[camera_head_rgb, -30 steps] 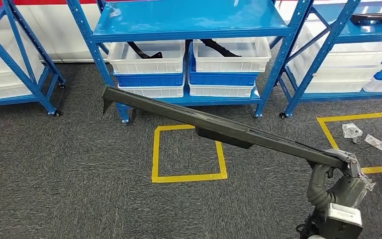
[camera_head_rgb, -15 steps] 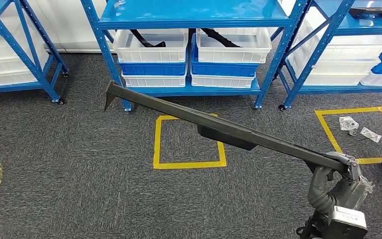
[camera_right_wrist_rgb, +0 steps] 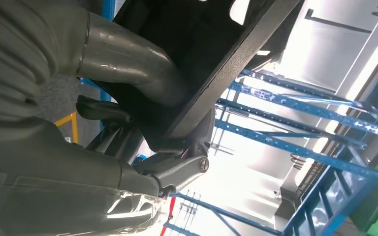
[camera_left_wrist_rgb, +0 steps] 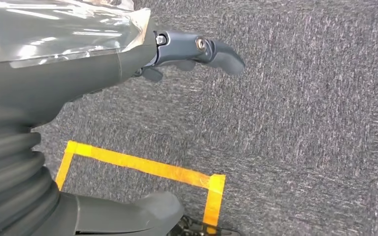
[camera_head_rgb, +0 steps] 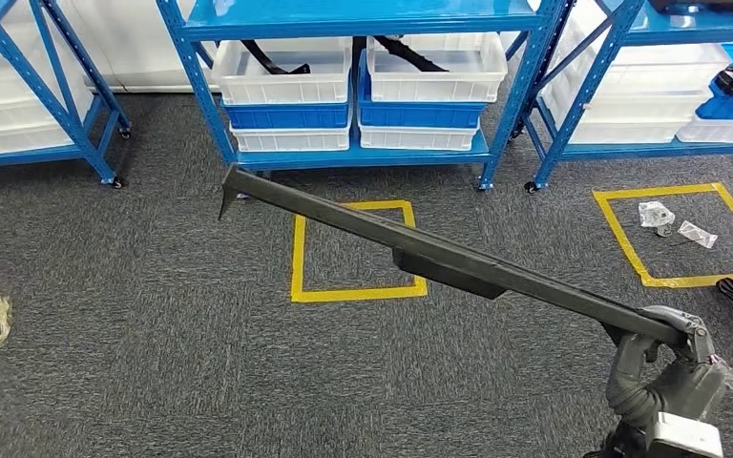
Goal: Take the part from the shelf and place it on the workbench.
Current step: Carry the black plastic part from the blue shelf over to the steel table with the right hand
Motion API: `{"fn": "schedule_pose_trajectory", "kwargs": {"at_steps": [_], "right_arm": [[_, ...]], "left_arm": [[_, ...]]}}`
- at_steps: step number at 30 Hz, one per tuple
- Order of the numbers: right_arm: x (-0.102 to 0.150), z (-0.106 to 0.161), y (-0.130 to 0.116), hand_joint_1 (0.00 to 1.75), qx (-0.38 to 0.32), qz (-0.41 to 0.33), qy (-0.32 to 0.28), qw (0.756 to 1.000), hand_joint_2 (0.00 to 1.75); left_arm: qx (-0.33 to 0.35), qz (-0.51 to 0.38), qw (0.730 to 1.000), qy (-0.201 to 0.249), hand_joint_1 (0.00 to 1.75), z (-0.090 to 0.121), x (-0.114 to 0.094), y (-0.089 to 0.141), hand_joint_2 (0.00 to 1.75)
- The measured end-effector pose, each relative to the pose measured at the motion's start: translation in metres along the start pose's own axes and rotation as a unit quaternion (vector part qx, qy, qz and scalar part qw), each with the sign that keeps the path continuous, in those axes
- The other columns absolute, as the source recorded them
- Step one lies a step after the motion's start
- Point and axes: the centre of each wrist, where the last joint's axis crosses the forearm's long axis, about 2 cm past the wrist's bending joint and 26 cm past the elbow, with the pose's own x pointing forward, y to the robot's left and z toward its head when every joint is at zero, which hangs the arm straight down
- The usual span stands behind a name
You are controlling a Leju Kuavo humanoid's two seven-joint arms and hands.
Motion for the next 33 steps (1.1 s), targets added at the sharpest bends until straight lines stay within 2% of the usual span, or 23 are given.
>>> {"fn": "schedule_pose_trajectory", "kwargs": {"at_steps": [33], "right_arm": [[0.002, -0.024, 0.014, 1.75, -0.001, -0.009, -0.021, 1.0, 1.75]], "left_arm": [[-0.008, -0.011, 1.0, -0.009, 0.0, -0.001, 0.006, -0.004, 1.75]]}}
